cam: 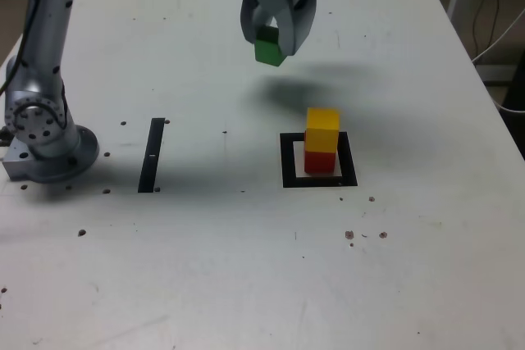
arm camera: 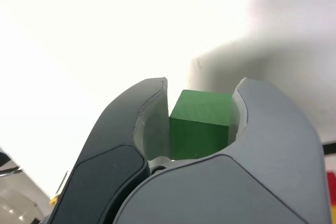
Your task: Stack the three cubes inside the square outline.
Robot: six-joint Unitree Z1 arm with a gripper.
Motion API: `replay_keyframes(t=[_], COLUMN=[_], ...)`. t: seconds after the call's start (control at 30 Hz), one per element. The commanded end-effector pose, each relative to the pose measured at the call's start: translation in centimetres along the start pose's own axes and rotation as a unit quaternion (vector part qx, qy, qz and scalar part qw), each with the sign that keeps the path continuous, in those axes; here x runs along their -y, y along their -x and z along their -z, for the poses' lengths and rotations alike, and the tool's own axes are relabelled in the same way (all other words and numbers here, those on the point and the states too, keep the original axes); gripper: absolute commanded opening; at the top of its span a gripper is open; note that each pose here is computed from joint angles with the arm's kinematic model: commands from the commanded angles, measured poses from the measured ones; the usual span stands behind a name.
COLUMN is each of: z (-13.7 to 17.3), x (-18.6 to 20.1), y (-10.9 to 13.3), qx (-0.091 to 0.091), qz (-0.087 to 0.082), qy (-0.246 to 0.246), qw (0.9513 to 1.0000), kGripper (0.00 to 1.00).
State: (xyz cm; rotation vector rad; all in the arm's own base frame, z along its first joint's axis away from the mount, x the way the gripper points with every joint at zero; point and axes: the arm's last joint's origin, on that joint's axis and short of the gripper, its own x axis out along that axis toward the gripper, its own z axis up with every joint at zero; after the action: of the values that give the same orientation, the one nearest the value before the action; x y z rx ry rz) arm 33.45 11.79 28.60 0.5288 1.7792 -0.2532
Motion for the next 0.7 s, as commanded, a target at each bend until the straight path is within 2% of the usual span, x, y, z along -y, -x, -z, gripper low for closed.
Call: replay_keyframes(t=[0.0,0.27,0.67], z=[0.4,1.3,1.3], x=[0.3,0.6,1.3], y=[1.2,3.4,4.4], qx=[0.005,0.006,0.007], qz=[-0.006,-0.008,-0.001], qy=[-0.001,-0.003,0.013], qw=[1.0000,0.9999,0.9999], kGripper=[0.36,0.36,0.36])
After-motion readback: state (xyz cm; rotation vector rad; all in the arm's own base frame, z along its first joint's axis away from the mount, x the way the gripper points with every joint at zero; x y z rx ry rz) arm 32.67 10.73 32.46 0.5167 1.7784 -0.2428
